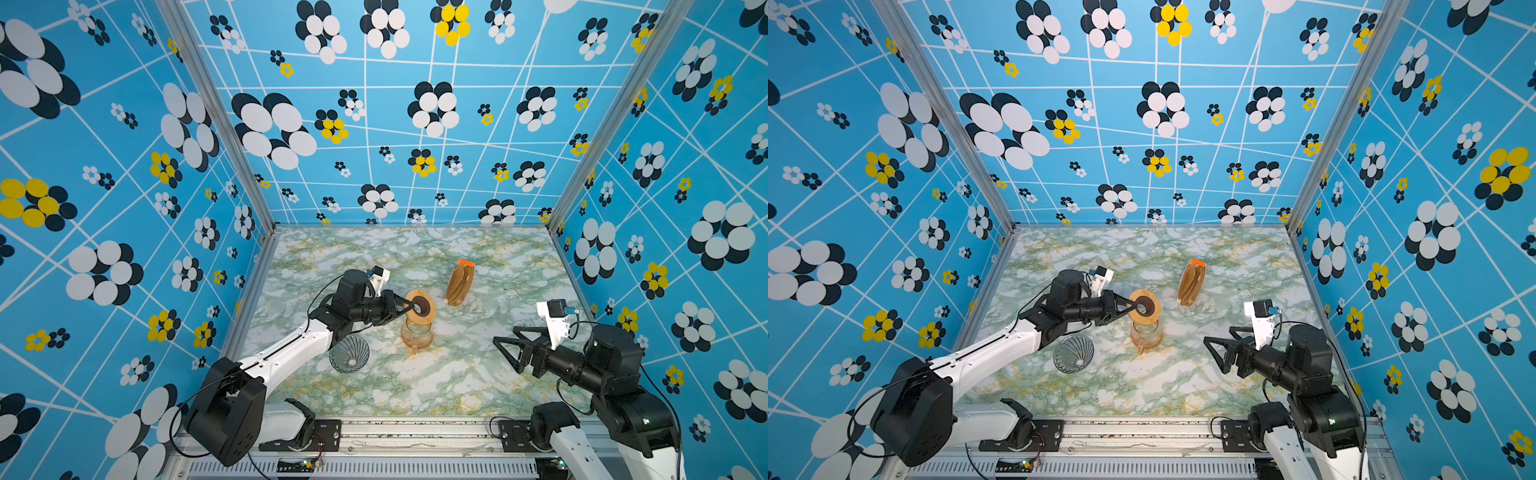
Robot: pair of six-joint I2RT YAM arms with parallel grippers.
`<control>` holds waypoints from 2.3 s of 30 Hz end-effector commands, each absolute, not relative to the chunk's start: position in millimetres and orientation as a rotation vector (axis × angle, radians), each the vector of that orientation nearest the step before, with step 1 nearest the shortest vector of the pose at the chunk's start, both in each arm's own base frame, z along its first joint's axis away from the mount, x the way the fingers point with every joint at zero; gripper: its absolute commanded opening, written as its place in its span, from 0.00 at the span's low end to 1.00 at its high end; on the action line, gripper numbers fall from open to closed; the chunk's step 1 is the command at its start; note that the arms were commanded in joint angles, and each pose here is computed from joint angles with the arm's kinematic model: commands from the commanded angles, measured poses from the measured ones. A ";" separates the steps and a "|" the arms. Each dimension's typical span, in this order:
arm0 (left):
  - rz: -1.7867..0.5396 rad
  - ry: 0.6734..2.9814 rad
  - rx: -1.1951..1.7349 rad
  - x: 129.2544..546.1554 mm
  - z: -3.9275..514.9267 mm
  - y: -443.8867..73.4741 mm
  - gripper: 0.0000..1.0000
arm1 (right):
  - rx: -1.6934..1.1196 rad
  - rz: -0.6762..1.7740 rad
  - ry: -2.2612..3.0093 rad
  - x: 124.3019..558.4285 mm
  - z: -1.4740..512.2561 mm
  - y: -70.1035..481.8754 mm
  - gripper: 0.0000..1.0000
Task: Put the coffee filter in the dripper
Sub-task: 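Carry the ring over the pitcher with the left gripper while the right arm shifts, then lower the wooden ring flat onto the pitcher top with the left gripper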
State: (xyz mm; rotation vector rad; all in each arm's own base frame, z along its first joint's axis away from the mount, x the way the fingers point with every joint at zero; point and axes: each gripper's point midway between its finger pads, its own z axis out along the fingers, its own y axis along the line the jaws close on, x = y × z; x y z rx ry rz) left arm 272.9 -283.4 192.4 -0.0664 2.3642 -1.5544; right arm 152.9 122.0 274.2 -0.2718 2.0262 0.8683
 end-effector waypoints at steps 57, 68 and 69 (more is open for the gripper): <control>-1.559 2.529 0.020 284.9 136.1 -277.6 0.24 | -0.270 0.868 2.030 152.5 269.9 122.1 0.96; -1.489 2.573 -0.007 288.6 133.1 -268.0 0.25 | -0.273 0.878 2.035 153.8 269.6 123.5 0.96; -1.474 2.580 -0.011 288.7 132.3 -266.4 0.25 | -0.272 0.879 2.036 153.8 269.4 123.5 0.96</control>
